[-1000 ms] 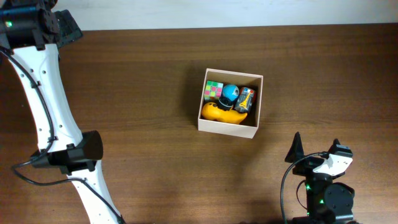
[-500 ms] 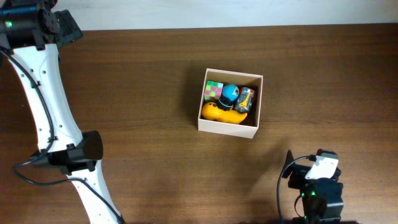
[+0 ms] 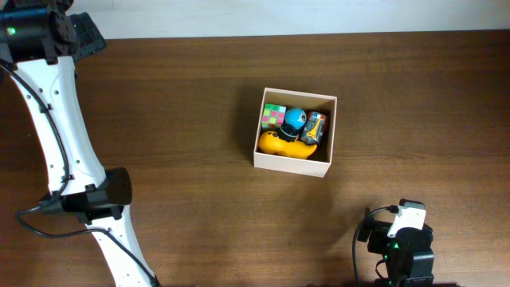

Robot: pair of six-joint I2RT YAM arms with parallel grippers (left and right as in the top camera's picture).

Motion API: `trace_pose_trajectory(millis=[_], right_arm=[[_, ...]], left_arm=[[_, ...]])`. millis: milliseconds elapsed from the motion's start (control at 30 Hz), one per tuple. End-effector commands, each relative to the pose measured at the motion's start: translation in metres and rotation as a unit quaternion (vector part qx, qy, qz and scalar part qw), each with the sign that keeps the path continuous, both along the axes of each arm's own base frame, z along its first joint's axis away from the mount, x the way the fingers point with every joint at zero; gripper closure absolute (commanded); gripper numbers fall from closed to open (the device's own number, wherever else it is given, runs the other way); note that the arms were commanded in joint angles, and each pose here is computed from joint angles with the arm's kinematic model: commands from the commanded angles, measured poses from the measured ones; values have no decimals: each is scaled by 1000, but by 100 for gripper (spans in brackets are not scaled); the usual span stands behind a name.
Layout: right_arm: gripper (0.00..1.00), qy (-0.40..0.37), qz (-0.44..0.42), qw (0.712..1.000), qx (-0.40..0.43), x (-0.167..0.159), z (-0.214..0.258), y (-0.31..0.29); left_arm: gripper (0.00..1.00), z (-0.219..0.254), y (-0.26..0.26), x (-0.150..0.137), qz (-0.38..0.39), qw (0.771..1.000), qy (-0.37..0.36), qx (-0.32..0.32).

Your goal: Pack container

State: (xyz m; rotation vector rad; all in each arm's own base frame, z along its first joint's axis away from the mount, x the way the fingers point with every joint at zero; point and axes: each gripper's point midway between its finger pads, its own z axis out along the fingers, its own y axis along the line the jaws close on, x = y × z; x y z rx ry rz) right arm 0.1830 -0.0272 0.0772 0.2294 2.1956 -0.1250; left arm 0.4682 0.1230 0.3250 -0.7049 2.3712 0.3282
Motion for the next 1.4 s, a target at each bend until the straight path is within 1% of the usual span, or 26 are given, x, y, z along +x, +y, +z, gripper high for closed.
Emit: trace_pose_trajectory(millis=[0, 100, 167, 400, 500, 633, 700, 833, 967, 1133, 1367], right_arm=[[1, -3, -1, 1000, -2, 0, -1, -1], [1, -3, -1, 1000, -2, 0, -1, -1], [1, -3, -1, 1000, -2, 0, -1, -1], [1, -3, -1, 1000, -2, 0, -1, -1], [1, -3, -1, 1000, -2, 0, -1, -1], [1, -3, -1, 1000, -2, 0, -1, -1], [1, -3, -1, 1000, -2, 0, -1, -1], [1, -3, -1, 1000, -2, 0, -1, -1], [2, -3, -1, 1000, -2, 0, -1, -1], [2, -3, -1, 1000, -2, 0, -1, -1], [1, -3, -1, 1000, -2, 0, -1, -1]], left_arm=[[1, 1, -14, 4, -32, 998, -14, -43], [1, 10, -27, 1, -53, 996, -29, -70], [1, 23, -29, -4, -57, 994, -47, -76], [1, 95, -18, -26, -36, 989, -144, -23], [1, 120, -16, -39, -32, 983, -179, -14], [1, 143, -12, -58, -24, 976, -217, -7], [1, 147, -12, -68, -16, 973, -230, -10], [1, 143, -16, -91, -10, 968, -252, -13], [1, 124, -21, -114, -11, 965, -262, -11], [1, 82, -25, -139, -11, 964, -265, -11], [1, 23, -30, -162, -13, 957, -289, -6]])
